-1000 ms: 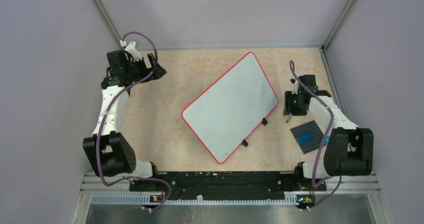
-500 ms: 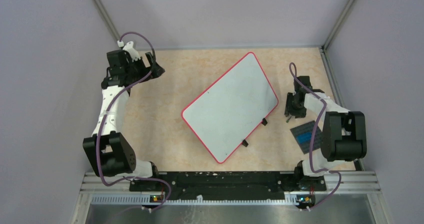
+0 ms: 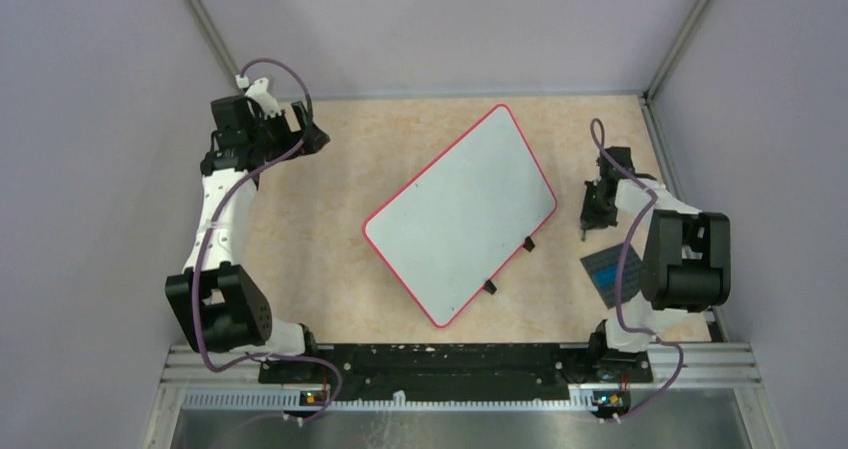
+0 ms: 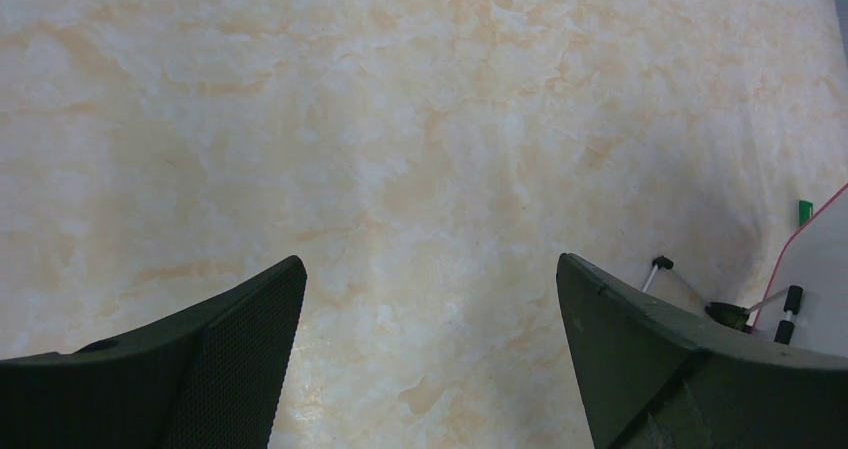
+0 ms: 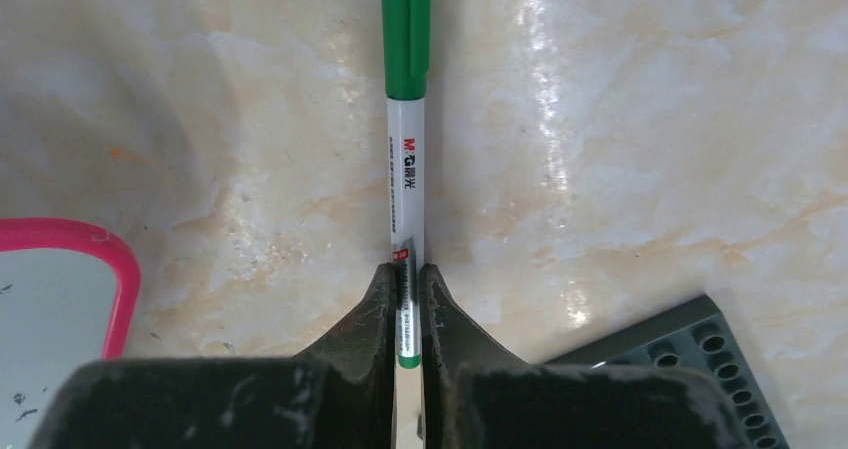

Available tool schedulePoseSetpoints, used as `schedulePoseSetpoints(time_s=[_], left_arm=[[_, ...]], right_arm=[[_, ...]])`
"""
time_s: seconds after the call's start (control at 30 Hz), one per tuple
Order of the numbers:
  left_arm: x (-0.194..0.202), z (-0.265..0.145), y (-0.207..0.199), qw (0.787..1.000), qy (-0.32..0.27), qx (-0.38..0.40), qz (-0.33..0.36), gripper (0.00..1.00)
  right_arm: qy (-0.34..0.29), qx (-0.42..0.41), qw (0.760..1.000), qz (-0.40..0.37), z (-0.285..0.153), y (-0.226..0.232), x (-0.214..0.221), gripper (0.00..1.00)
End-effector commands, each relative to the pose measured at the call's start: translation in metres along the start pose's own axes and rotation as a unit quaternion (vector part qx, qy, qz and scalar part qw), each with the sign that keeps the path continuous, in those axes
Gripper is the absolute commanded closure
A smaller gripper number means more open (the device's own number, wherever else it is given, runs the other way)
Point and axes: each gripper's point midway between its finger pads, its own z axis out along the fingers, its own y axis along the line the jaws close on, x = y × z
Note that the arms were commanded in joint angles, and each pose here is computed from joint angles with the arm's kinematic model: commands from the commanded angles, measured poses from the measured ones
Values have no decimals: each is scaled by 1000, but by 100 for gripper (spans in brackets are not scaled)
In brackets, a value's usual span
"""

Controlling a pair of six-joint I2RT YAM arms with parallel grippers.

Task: Write a sentence on the whiteboard
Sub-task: Open the whiteboard marker at the center of the board.

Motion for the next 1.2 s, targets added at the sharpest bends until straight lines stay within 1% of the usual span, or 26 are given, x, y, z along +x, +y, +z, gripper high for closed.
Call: schedulePoseSetpoints(time_s=[0.0, 0.1, 0.13, 0.2, 0.3, 0.37, 0.43, 0.47, 0.53, 0.6, 0.63, 0.7, 0.73, 0.8, 0.87, 0.93, 1.0, 1.1, 1.17], left_arm=[[-34, -10, -18, 997, -36, 35, 61, 1], [-45, -15, -25, 994, -35, 49, 90, 1], [-49, -18, -32, 992, -34, 64, 104, 1], [-58, -25, -46, 986, -36, 97, 128, 1], [-70, -42, -81, 969, -44, 179, 165, 1], [-74, -55, -103, 957, -45, 228, 174, 1], [-75, -64, -126, 946, -37, 271, 175, 1], [-74, -67, -138, 941, -29, 287, 177, 1], [-66, -70, -164, 930, -10, 317, 187, 1], [-58, -73, -188, 917, 9, 348, 192, 1], [-50, -78, -206, 906, 19, 374, 199, 1], [-39, -86, -228, 886, 27, 412, 209, 1], [-33, -90, -238, 877, 31, 429, 214, 1], [-17, -95, -258, 857, 41, 461, 227, 1], [-5, -100, -274, 843, 49, 484, 232, 1], [6, -97, -285, 839, 61, 489, 232, 1], [17, -94, -294, 834, 76, 495, 232, 2], [38, -92, -307, 823, 107, 508, 230, 7], [56, -94, -315, 812, 132, 521, 229, 11]], right_arm=[[-68, -34, 996, -36, -33, 3, -44, 100], [-118, -70, 985, -109, -66, 14, -70, 100], [-128, -92, 977, -141, -79, 21, -76, 100], [-154, -144, 955, -211, -110, 40, -88, 100], [-183, -235, 910, -290, -158, 71, -90, 100], [-192, -269, 880, -340, -186, 88, -86, 100], [-196, -280, 857, -386, -207, 100, -79, 100], [-198, -290, 836, -423, -217, 111, -70, 100], [-209, -284, 805, -477, -234, 127, -56, 100], [-223, -282, 770, -528, -252, 141, -42, 100], [-231, -281, 754, -546, -260, 147, -37, 100], [-242, -290, 722, -580, -279, 161, -26, 100], [-244, -293, 714, -588, -287, 164, -22, 100], [-249, -306, 689, -608, -303, 174, -13, 100], [-248, -312, 672, -624, -313, 182, -2, 100], [-247, -319, 655, -638, -321, 191, 8, 100], [-244, -321, 645, -649, -325, 197, 18, 100], [-240, -319, 639, -658, -326, 204, 26, 100], [-238, -317, 641, -657, -327, 205, 26, 100]])
